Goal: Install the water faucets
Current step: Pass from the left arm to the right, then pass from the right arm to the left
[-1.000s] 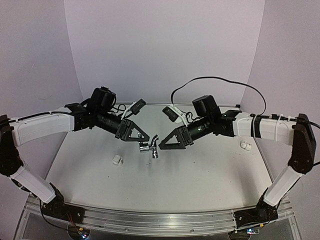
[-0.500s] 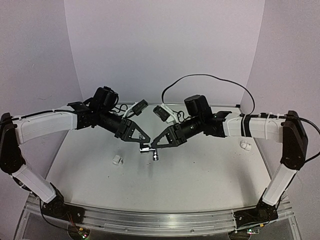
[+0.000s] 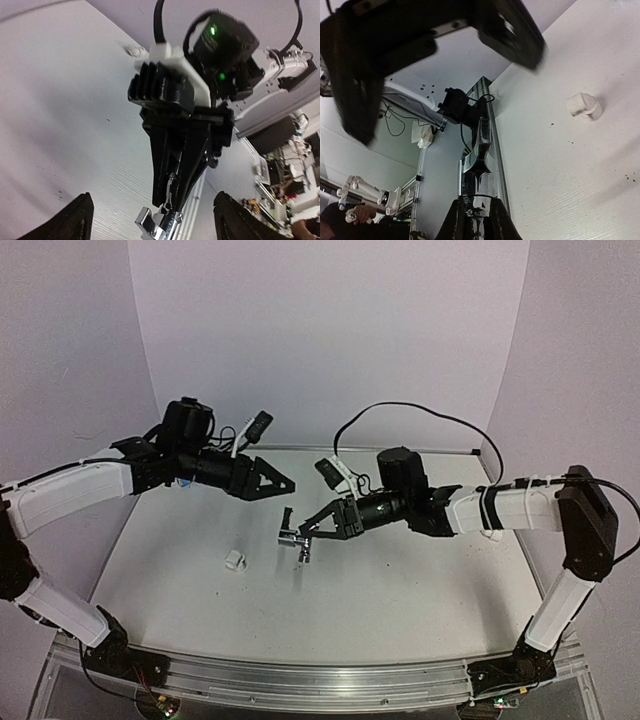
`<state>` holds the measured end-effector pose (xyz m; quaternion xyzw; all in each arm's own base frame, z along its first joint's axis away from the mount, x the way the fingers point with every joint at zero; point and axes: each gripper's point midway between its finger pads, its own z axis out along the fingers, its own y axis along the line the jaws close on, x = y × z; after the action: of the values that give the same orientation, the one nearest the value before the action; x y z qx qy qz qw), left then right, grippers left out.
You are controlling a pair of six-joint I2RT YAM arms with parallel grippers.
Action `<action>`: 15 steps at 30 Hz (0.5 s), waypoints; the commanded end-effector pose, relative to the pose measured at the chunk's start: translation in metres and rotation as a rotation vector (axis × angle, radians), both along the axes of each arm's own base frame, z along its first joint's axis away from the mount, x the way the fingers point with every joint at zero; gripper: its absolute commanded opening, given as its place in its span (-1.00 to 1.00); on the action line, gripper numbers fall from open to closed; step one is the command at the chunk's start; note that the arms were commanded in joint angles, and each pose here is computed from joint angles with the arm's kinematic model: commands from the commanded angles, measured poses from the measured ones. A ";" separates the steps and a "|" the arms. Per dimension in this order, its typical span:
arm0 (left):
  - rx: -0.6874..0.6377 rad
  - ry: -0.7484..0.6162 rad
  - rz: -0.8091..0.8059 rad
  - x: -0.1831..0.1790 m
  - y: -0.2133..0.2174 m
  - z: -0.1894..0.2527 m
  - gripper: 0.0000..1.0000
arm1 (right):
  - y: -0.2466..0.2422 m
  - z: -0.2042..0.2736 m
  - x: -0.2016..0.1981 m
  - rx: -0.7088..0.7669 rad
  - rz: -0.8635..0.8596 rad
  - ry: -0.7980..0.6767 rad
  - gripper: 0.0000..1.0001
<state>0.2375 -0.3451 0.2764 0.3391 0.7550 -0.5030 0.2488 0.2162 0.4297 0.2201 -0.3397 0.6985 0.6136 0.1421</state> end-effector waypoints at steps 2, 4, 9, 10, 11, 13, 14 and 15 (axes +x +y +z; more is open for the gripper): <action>-0.314 -0.197 0.448 0.032 0.056 0.086 0.91 | -0.021 0.090 0.046 0.289 -0.402 -0.102 -1.00; -0.443 -0.176 0.455 0.023 0.062 0.095 0.92 | -0.030 0.111 0.056 0.392 -0.490 -0.111 -1.00; -0.484 -0.059 0.260 0.003 0.027 0.075 0.86 | -0.032 0.136 0.067 0.517 -0.553 -0.081 -1.00; -0.480 -0.050 0.239 0.001 0.021 0.071 0.83 | -0.031 0.139 0.069 0.531 -0.558 -0.081 -1.00; -0.481 -0.038 0.221 0.000 0.015 0.068 0.74 | -0.031 0.142 0.070 0.544 -0.564 -0.081 -1.00; -0.491 -0.019 0.190 -0.002 0.007 0.066 0.59 | -0.030 0.148 0.071 0.564 -0.567 -0.091 -1.00; -0.493 -0.014 0.182 -0.001 0.003 0.064 0.52 | -0.030 0.151 0.071 0.569 -0.567 -0.097 -1.00; -0.494 -0.009 0.170 -0.002 0.000 0.063 0.44 | -0.029 0.152 0.072 0.572 -0.568 -0.096 -1.00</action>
<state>0.2471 -0.3338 0.3134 0.1850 0.6832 -0.6018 0.3699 0.2875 0.4061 0.3079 -0.1197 0.6392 0.6625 0.3719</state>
